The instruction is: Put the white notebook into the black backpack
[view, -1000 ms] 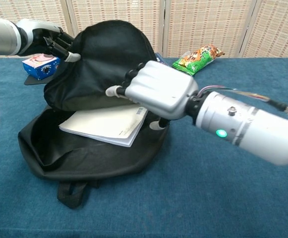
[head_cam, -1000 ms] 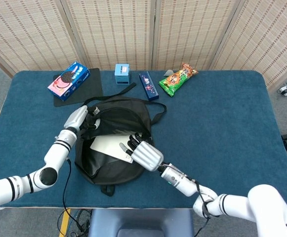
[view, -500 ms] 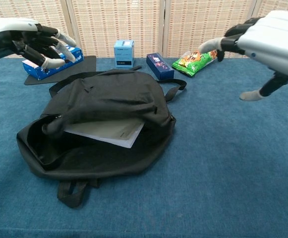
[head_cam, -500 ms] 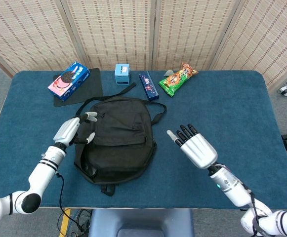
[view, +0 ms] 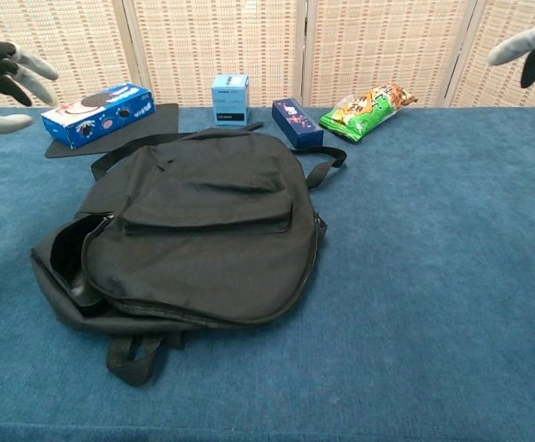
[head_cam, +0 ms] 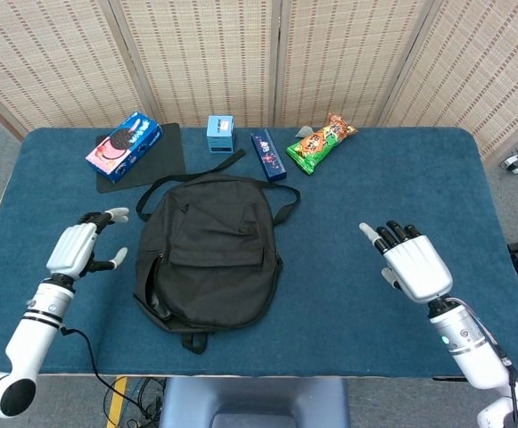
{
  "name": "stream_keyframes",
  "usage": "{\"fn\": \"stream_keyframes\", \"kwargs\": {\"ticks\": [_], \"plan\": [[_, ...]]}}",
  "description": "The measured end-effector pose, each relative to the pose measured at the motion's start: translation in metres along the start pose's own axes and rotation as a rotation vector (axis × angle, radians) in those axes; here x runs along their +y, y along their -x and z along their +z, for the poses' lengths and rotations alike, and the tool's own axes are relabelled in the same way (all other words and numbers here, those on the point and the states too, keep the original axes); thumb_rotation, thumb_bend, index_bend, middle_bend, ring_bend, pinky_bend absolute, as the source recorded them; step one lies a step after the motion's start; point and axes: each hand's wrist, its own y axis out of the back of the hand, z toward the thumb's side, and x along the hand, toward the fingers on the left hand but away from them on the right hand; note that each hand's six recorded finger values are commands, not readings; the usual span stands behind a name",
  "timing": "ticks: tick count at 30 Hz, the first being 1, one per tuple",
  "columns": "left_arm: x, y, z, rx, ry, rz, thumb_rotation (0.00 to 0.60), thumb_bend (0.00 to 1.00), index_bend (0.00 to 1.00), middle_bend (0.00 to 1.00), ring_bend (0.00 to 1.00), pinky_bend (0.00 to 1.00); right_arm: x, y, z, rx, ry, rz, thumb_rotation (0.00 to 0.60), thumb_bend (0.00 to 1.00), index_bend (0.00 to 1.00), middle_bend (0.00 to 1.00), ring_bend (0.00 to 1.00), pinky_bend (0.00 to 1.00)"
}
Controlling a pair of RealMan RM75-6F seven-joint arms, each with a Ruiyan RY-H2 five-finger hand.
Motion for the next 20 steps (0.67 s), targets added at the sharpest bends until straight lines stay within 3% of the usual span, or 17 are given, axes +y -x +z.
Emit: {"fn": "stream_keyframes", "kwargs": {"ticks": [11,20], "plan": [[0.022,0.067,-0.06,0.103,-0.162,0.182,0.6,0.38,0.24,0.26,0.24,0.12,0.001,-0.053,-0.05,-0.14,0.191,0.036,0.6,0.2,0.27,0.37,0.3,0.45],[0.026,0.127,-0.087,0.204,-0.24,0.263,0.6,0.38,0.24,0.25,0.24,0.12,0.004,-0.106,-0.074,-0.248,0.202,0.014,0.6,0.21,0.3,0.39,0.32,0.45]]}}
